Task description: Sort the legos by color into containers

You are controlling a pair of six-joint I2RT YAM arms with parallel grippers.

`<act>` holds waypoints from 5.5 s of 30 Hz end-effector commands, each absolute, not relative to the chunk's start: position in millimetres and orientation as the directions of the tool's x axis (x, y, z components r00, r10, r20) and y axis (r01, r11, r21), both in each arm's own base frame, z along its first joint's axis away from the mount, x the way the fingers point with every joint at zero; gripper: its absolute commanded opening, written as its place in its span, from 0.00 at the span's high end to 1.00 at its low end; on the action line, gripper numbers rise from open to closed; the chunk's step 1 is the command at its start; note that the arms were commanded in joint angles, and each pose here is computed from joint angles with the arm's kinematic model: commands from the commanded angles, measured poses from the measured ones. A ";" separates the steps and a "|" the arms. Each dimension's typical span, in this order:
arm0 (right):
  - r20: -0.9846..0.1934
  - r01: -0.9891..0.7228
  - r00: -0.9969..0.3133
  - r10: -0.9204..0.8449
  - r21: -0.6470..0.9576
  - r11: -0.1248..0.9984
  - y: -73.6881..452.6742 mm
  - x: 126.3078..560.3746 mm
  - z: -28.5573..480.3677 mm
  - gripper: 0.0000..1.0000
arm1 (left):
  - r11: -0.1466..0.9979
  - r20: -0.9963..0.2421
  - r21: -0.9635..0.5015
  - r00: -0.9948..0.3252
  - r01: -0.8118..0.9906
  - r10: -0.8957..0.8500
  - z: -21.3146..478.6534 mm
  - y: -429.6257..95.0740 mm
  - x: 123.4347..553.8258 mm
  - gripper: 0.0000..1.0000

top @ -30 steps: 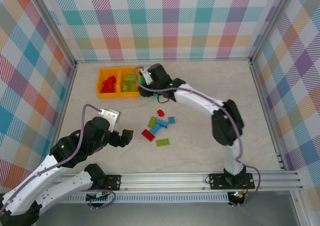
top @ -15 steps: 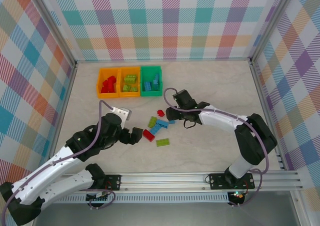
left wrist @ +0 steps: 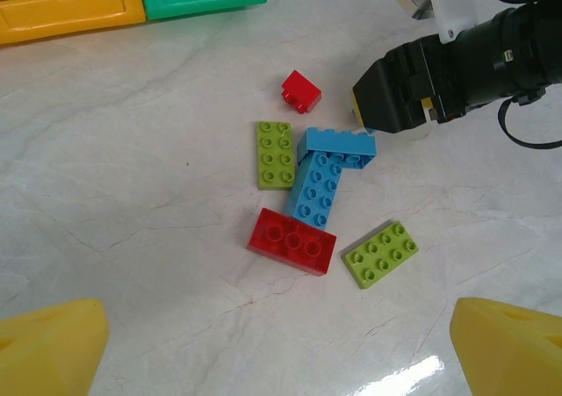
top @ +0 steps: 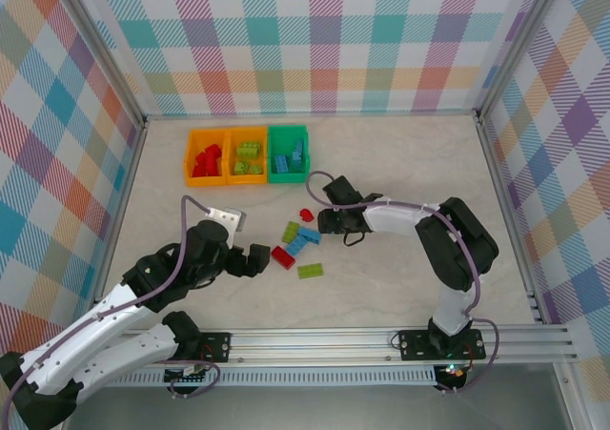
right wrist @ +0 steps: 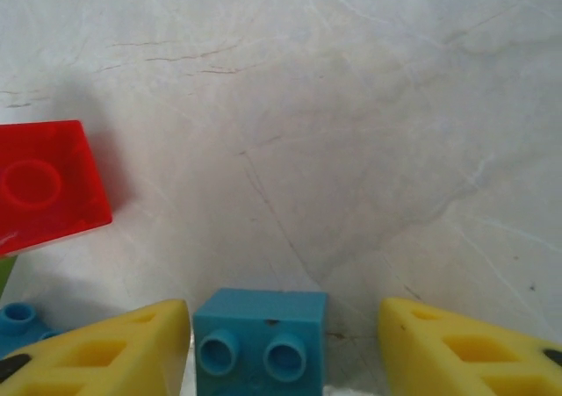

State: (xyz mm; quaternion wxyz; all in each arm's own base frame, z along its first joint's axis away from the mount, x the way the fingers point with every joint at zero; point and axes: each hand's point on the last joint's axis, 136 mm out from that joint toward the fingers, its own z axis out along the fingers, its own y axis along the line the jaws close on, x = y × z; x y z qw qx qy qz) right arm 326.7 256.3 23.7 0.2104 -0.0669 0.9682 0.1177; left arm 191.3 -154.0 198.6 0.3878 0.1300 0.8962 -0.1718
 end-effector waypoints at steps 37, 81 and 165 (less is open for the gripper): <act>-0.903 -0.490 -0.376 -0.209 0.002 0.872 391.5 551.7 165.5 0.68 | 0.928 -0.642 -0.372 -0.719 -0.014 -0.267 176.4 -135.8 204.6 0.00; -0.518 -0.541 -0.811 -0.272 0.488 0.685 276.8 239.5 163.0 0.00 | 0.922 -0.391 -0.327 -0.858 -0.209 -0.333 51.1 -238.7 228.5 0.14; -0.555 -0.546 -0.790 -0.261 0.442 0.711 283.2 263.0 127.6 0.00 | 0.940 -0.705 -0.334 -0.680 0.069 -0.200 234.6 -151.6 271.9 0.46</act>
